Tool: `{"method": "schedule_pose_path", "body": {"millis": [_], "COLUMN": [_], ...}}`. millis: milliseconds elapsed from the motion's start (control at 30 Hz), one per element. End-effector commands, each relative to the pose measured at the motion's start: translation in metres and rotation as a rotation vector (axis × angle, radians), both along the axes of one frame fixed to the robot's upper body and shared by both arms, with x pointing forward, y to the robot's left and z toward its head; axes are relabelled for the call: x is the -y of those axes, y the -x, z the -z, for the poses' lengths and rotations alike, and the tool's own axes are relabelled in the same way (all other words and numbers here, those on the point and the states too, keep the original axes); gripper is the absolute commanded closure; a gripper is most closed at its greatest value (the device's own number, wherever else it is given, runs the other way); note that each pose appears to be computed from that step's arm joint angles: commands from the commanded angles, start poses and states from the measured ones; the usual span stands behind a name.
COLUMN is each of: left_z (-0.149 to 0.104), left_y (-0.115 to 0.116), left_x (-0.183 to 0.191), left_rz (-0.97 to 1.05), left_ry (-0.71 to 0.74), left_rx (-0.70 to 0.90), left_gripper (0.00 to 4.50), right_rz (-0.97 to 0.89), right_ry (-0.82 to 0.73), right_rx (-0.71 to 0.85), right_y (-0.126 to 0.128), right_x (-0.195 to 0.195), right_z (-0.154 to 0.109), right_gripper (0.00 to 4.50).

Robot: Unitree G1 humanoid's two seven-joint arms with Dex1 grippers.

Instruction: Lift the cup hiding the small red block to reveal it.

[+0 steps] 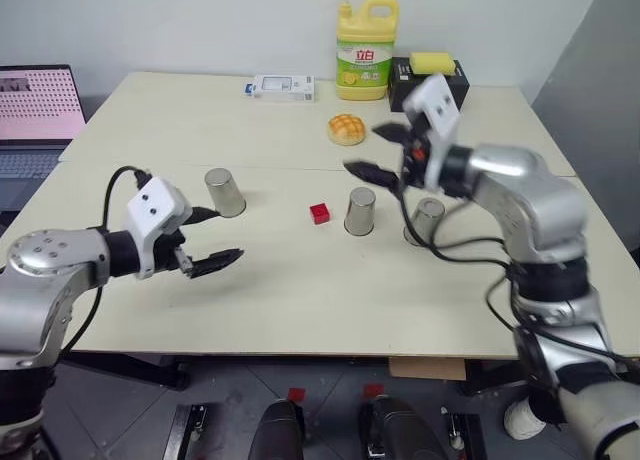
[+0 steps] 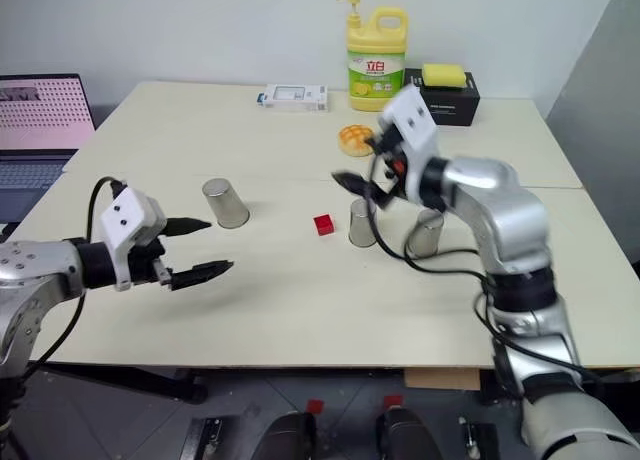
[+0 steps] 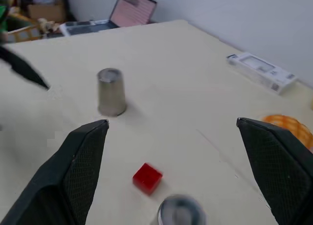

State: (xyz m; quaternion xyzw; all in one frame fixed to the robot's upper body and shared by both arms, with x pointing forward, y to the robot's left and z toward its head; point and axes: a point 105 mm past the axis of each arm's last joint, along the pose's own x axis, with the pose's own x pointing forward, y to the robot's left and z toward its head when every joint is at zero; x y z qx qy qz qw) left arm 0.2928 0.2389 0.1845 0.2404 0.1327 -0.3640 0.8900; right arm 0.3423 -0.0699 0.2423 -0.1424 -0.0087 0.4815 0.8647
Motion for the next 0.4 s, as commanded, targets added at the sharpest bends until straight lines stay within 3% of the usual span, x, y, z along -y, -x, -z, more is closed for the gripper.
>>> {"method": "schedule_pose_path", "body": {"millis": [33, 200, 400], "left_z": [-0.014, -0.012, -0.016], "left_y": [0.004, 0.008, 0.01], "left_x": [-0.007, -0.012, -0.01], "left_rz": [-0.012, -0.022, 0.013], "left_ry": [-0.039, -0.027, 0.014], "left_rx": [0.06, 0.039, 0.019], "left_gripper": [0.0, 0.0, 0.0], "right_rz": [-0.121, -0.117, -0.038], "right_ry": [0.051, 0.101, 0.092], "right_rx": [0.06, -0.015, -0.028], "right_y": [0.04, 0.061, 0.06], "right_x": [0.009, 0.03, 0.044], "right_z": [0.007, 0.036, 0.047], "right_gripper": [0.04, 0.04, 0.04]}}
